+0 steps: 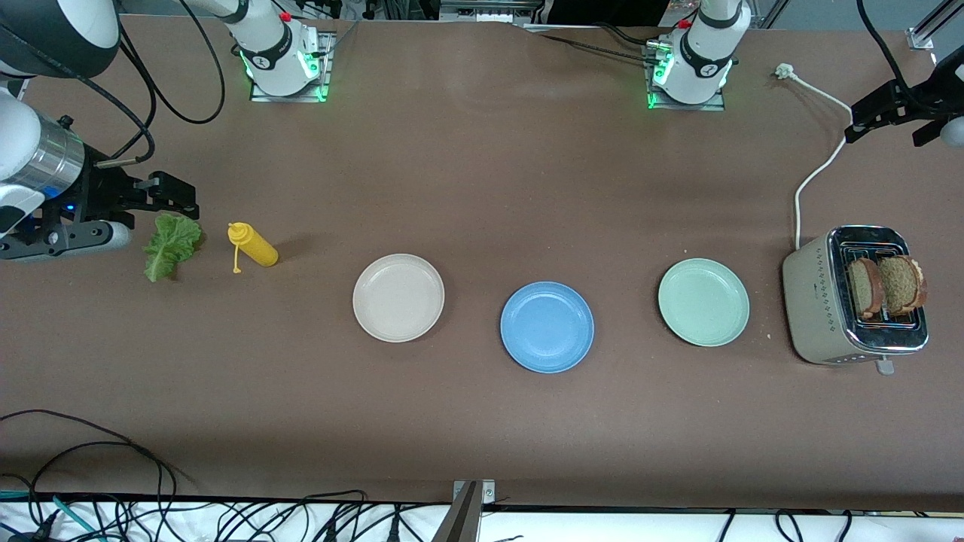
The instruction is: Make sandwich in blue plate with both arms
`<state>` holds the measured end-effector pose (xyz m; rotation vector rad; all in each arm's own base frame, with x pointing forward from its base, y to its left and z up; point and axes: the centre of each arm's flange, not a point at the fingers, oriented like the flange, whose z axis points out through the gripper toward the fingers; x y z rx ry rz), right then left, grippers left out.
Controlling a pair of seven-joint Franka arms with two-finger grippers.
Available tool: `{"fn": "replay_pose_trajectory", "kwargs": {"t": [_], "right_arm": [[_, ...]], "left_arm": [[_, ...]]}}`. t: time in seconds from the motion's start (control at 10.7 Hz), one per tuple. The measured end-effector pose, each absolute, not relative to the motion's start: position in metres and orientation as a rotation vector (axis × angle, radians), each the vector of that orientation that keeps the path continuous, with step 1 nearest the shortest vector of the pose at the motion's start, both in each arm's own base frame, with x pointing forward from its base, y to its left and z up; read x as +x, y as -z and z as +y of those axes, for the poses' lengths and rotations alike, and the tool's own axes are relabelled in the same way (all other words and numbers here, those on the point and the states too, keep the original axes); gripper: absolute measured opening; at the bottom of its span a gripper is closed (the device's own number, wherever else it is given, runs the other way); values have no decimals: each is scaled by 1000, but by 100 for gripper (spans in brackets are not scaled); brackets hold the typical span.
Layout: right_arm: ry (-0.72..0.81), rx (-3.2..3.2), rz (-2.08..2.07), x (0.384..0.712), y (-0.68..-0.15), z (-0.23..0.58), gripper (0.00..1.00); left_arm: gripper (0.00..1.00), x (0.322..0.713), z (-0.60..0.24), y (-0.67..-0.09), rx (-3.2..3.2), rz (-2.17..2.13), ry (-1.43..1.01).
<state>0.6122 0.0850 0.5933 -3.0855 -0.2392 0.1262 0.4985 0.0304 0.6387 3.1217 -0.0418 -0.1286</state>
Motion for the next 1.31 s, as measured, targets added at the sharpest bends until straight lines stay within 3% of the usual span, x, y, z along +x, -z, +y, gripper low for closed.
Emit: {"fn": "replay_pose_trajectory", "kwargs": {"t": [1.31], "right_arm": [[-141,-3090,-234,614,-588,86,100]], "left_arm": [[100,498,30,-638,3121,-42,137]]}}
